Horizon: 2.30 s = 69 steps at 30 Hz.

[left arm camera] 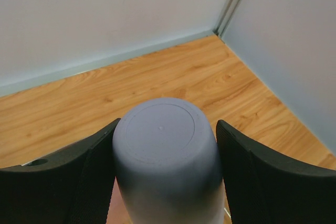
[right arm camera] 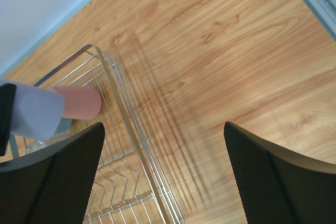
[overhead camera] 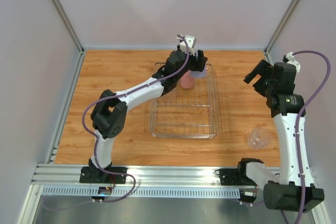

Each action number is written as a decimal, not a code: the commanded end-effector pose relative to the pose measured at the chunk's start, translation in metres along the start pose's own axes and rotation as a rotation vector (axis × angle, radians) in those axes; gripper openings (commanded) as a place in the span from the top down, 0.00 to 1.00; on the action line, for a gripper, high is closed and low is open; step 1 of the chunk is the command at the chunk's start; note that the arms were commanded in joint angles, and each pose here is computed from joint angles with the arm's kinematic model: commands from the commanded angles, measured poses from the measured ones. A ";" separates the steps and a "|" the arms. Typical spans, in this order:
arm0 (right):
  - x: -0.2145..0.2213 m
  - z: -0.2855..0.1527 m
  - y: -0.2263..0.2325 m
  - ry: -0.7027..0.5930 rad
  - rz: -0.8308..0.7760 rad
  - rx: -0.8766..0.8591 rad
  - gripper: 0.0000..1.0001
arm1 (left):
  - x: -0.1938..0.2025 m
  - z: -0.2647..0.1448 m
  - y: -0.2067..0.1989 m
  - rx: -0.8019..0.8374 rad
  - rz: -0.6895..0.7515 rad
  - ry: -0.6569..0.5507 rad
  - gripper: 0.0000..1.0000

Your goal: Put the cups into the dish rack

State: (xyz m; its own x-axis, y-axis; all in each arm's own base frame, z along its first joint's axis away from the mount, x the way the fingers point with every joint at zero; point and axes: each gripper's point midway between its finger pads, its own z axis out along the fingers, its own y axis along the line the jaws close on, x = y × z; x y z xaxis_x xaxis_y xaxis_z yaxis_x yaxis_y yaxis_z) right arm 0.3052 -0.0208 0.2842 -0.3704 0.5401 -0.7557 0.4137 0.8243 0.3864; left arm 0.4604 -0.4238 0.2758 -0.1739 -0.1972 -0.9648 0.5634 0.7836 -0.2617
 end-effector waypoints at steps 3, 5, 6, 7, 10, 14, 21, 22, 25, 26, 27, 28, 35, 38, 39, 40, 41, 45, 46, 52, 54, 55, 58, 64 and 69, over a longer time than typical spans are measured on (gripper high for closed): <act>-0.007 0.014 0.002 -0.021 0.016 -0.082 0.02 | -0.046 0.018 -0.027 0.085 0.105 -0.174 0.49; -0.007 0.015 -0.001 -0.026 0.012 -0.080 0.02 | -0.034 0.026 -0.030 0.103 0.098 -0.152 0.49; -0.006 0.016 -0.004 -0.026 -0.002 -0.075 0.02 | -0.028 0.032 -0.031 0.105 0.095 -0.145 0.49; -0.006 0.016 -0.006 -0.028 -0.009 -0.064 0.02 | -0.023 0.034 -0.030 0.100 0.089 -0.135 0.49; -0.002 0.017 -0.012 -0.022 -0.022 -0.043 0.02 | -0.008 0.043 -0.030 0.085 0.090 -0.116 0.49; -0.002 0.016 -0.018 -0.041 -0.025 -0.016 0.01 | 0.011 0.050 -0.016 0.031 0.115 -0.103 0.48; 0.002 0.018 -0.027 -0.037 -0.036 0.019 0.00 | 0.035 0.061 -0.009 0.017 0.119 -0.113 0.48; 0.001 0.019 -0.026 -0.039 -0.036 0.017 0.00 | 0.036 0.062 -0.008 0.015 0.126 -0.123 0.48; 0.001 0.021 -0.025 -0.037 -0.036 0.016 0.00 | 0.039 0.066 -0.008 0.026 0.142 -0.155 0.48; 0.001 0.022 -0.025 -0.036 -0.034 0.017 0.00 | 0.042 0.067 -0.009 0.031 0.142 -0.158 0.48; 0.002 0.022 -0.025 -0.033 -0.037 0.015 0.00 | 0.043 0.068 -0.009 0.035 0.140 -0.162 0.47; 0.001 0.023 -0.025 -0.033 -0.034 0.016 0.00 | 0.044 0.068 -0.010 0.042 0.140 -0.163 0.47; 0.002 0.026 -0.024 -0.028 -0.034 0.012 0.00 | 0.057 0.069 -0.009 0.064 0.169 -0.172 0.46; 0.002 0.028 -0.023 -0.027 -0.033 0.009 0.00 | 0.061 0.068 -0.010 0.077 0.190 -0.166 0.46; 0.002 0.027 -0.023 -0.027 -0.032 0.007 0.00 | 0.063 0.068 -0.009 0.076 0.194 -0.164 0.46; 0.002 0.028 -0.023 -0.026 -0.033 0.008 0.00 | 0.065 0.068 -0.009 0.074 0.196 -0.162 0.46; 0.002 0.029 -0.023 -0.026 -0.033 0.008 0.00 | 0.068 0.067 -0.008 0.073 0.199 -0.156 0.46; 0.004 0.029 -0.024 -0.020 -0.035 0.009 0.00 | 0.080 0.064 -0.009 0.103 0.218 -0.134 0.46; 0.005 0.029 -0.024 -0.017 -0.035 0.011 0.00 | 0.083 0.064 -0.009 0.103 0.220 -0.126 0.46; 0.008 0.032 -0.024 -0.009 -0.034 0.005 0.00 | 0.102 0.061 -0.004 0.105 0.220 -0.104 0.44; 0.009 0.031 -0.023 -0.006 -0.034 0.000 0.00 | 0.099 0.061 -0.004 0.106 0.215 -0.130 0.44; 0.010 0.031 -0.022 -0.004 -0.034 -0.001 0.00 | 0.099 0.062 -0.004 0.104 0.215 -0.132 0.44; 0.010 0.032 -0.022 -0.002 -0.038 -0.001 0.00 | 0.098 0.064 -0.006 0.109 0.219 -0.134 0.43; 0.010 0.032 -0.020 0.000 -0.047 -0.004 0.00 | 0.096 0.064 -0.010 0.117 0.239 -0.139 0.31; 0.009 0.032 -0.019 -0.005 -0.052 -0.004 0.00 | 0.099 0.064 -0.012 0.121 0.247 -0.134 0.18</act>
State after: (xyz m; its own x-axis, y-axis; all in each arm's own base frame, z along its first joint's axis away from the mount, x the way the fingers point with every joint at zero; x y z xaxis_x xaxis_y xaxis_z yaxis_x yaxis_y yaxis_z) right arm 0.3160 -0.0375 0.2477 -0.3973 0.5199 -0.7562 0.4141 0.8369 0.3578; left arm 0.4938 -0.4779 0.1650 0.0193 -0.0613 -0.9979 0.6402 0.7674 -0.0348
